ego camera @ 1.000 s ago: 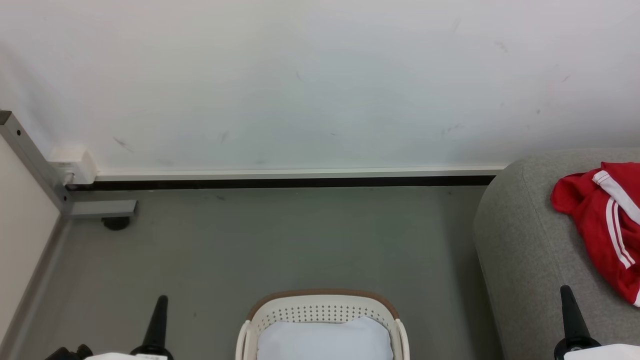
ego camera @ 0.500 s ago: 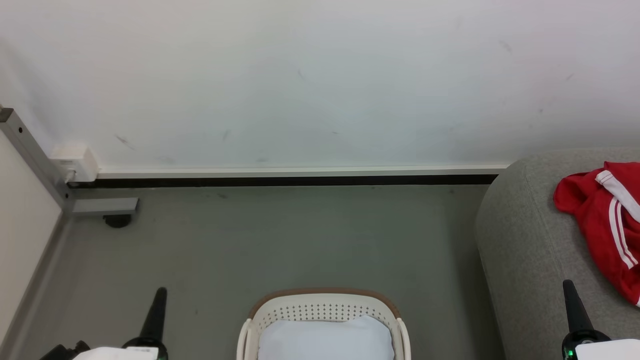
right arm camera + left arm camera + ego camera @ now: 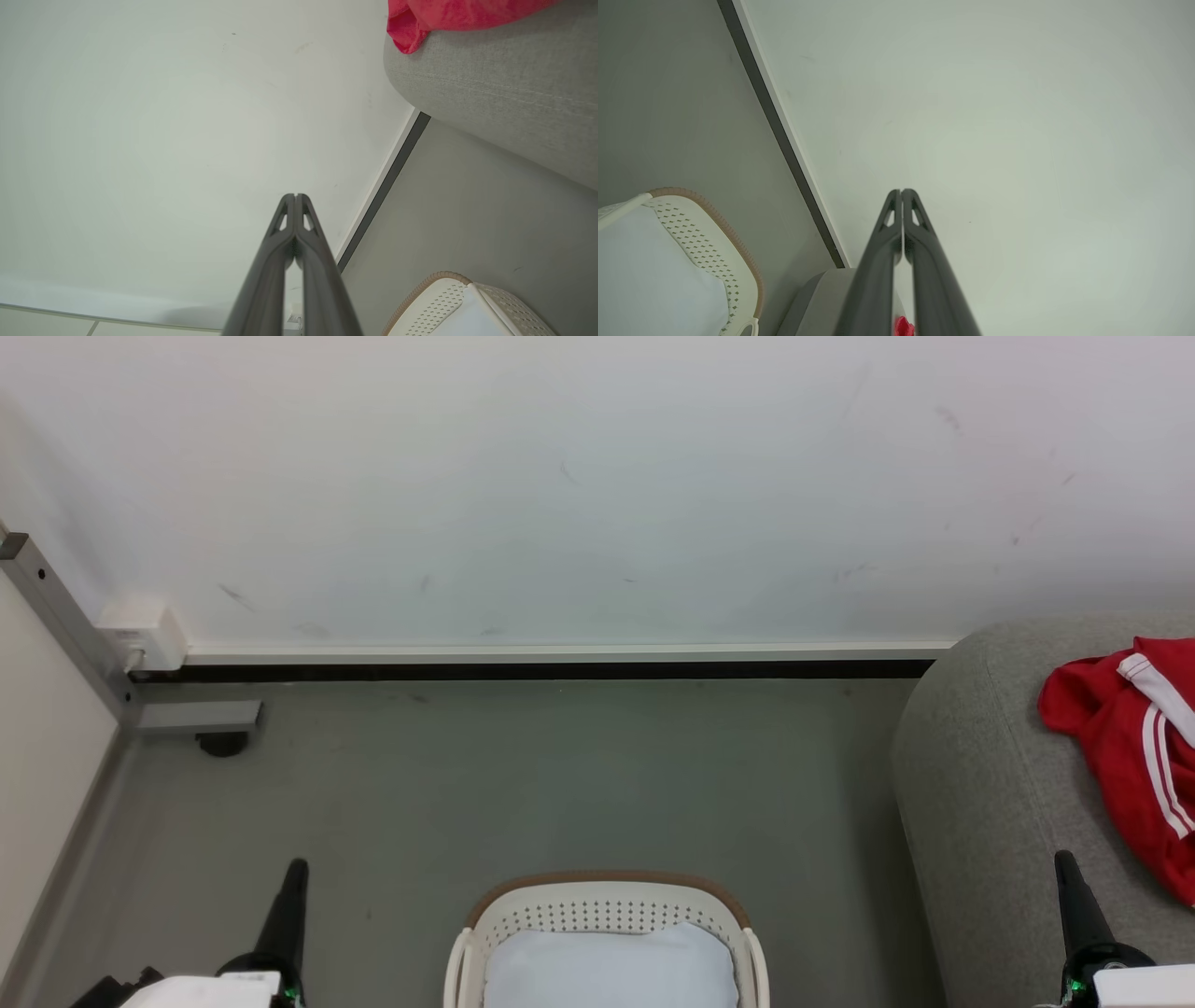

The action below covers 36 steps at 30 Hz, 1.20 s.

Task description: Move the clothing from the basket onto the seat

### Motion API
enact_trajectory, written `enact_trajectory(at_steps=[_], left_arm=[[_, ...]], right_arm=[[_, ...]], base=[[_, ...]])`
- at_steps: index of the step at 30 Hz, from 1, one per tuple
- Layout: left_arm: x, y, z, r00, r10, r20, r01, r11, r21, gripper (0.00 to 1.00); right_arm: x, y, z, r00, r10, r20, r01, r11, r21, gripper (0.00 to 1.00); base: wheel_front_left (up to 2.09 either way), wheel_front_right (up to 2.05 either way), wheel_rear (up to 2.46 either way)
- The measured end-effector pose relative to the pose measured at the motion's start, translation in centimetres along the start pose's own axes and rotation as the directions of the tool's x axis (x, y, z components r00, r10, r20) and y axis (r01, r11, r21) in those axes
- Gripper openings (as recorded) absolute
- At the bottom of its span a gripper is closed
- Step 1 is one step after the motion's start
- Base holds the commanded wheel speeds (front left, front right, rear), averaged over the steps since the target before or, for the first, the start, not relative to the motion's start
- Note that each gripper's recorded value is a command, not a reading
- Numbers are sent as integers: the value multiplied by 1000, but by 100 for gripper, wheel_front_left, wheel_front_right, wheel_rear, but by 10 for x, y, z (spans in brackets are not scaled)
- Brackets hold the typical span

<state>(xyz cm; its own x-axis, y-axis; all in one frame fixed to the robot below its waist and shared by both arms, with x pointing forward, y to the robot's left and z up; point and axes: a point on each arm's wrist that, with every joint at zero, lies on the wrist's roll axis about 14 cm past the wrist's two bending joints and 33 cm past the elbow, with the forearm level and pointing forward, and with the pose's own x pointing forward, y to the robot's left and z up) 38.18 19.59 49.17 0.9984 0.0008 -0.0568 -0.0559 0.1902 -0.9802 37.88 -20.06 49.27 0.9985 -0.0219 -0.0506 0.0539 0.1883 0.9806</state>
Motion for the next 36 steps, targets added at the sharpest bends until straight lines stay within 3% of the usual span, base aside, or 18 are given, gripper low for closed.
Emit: enact_trajectory(at_steps=[24, 36], left_arm=[[5, -10, 5, 999, -37, 6, 37, 985, -170, 0], [5, -11, 6, 999, -43, 7, 44, 981, -189, 0]], right_arm=[[7, 10, 0, 999, 37, -14, -34, 985, 167, 0], [8, 11, 0, 999, 44, -15, -40, 980, 196, 0]], base=[[0, 0, 0], [0, 0, 0]])
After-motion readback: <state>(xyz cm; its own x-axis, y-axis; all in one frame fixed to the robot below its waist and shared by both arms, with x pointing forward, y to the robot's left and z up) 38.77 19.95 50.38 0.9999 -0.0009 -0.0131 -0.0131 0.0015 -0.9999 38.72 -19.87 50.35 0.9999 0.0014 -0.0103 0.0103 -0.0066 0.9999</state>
